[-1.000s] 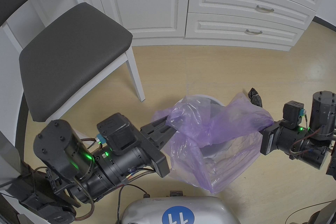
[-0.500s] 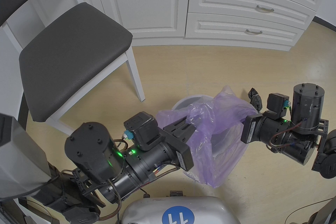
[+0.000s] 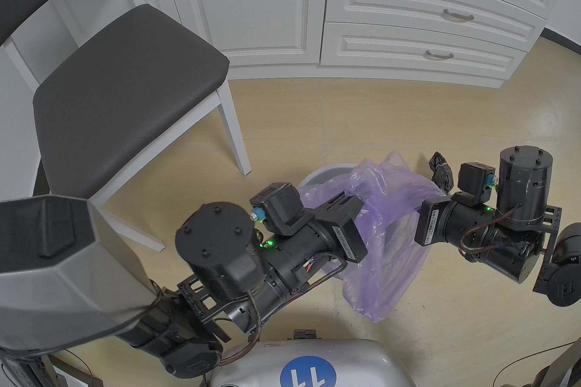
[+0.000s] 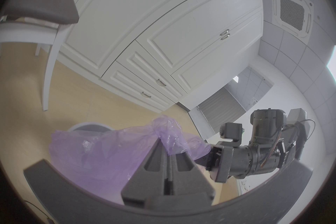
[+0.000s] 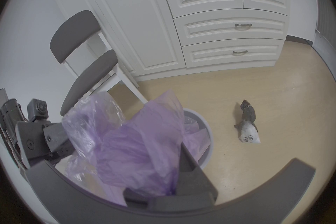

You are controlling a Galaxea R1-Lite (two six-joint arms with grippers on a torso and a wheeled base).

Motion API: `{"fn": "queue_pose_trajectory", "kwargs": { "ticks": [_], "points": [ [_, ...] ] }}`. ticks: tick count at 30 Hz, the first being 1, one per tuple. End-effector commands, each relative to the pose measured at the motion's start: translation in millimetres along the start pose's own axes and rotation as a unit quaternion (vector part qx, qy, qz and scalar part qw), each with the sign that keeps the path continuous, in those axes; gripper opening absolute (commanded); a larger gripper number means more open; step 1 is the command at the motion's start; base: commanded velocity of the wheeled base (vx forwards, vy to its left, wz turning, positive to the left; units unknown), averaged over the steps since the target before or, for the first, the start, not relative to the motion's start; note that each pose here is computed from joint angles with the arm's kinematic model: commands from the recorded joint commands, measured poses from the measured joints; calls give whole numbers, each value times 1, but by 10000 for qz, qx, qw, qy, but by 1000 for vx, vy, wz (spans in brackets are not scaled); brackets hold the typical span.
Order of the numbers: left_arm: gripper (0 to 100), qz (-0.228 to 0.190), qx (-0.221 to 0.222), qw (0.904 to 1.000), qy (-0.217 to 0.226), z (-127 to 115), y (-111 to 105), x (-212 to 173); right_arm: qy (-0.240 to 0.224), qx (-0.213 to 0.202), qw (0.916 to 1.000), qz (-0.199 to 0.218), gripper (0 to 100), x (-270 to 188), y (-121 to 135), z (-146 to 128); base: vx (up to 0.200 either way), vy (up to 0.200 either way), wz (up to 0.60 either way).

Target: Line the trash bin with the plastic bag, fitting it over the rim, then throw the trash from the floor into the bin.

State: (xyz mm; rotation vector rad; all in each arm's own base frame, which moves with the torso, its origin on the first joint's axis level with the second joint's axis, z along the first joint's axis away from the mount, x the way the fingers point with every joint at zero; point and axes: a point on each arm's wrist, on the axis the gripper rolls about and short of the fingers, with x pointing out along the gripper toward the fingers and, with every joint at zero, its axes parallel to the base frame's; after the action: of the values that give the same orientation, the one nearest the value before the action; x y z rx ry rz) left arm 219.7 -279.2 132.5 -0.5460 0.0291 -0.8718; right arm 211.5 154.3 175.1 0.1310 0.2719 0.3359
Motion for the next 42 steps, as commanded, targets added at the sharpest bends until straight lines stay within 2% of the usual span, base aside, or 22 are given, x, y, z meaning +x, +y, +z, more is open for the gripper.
{"fn": "queue_pose_trajectory", "kwargs": {
  "ticks": [1,7,12,15,17,18,21,27,28,29,34,38,42],
  "points": [
    [0,103,-96,9998,129,-19,10,12,-177,4,9997,-176,0,-4,-11,9,0,0,0],
    [0,201,-239,9995,81,-25,18,21,-181,-46,9992,-345,0,-1,-19,11,0,0,0],
    [0,383,-291,9988,106,-31,34,25,-100,-52,9993,-355,0,7,-18,5,0,0,0],
    [0,657,-466,9966,183,-39,55,25,31,-39,9995,-307,0,14,-17,0,0,0,0],
    [0,728,-474,9960,210,-40,60,24,65,-44,9996,-285,0,16,-16,-2,0,0,0],
    [0,889,-477,9947,208,-39,70,21,154,79,9996,-202,0,22,-11,-8,0,0,0],
    [0,1093,-466,9925,279,-34,78,9,240,354,9989,178,0,25,7,-13,0,0,0],
    [0,1457,-447,9877,347,-23,95,-11,601,791,9928,665,0,35,28,-27,0,0,0],
    [0,1457,-447,9877,347,-23,95,-11,601,791,9928,665,0,35,28,-27,0,0,0],
    [0,1436,-436,9885,198,-6,95,-17,670,1012,9897,763,0,38,37,-29,0,0,0],
    [0,1183,-393,9921,101,17,87,-28,681,1280,9863,781,0,46,42,-26,0,0,0],
    [0,1070,-388,9935,64,25,84,-31,634,1495,9846,645,0,58,37,-23,0,0,0],
    [0,1086,-395,9932,117,21,85,-31,734,1635,9830,399,0,79,22,-27,0,0,0]
  ]
}}
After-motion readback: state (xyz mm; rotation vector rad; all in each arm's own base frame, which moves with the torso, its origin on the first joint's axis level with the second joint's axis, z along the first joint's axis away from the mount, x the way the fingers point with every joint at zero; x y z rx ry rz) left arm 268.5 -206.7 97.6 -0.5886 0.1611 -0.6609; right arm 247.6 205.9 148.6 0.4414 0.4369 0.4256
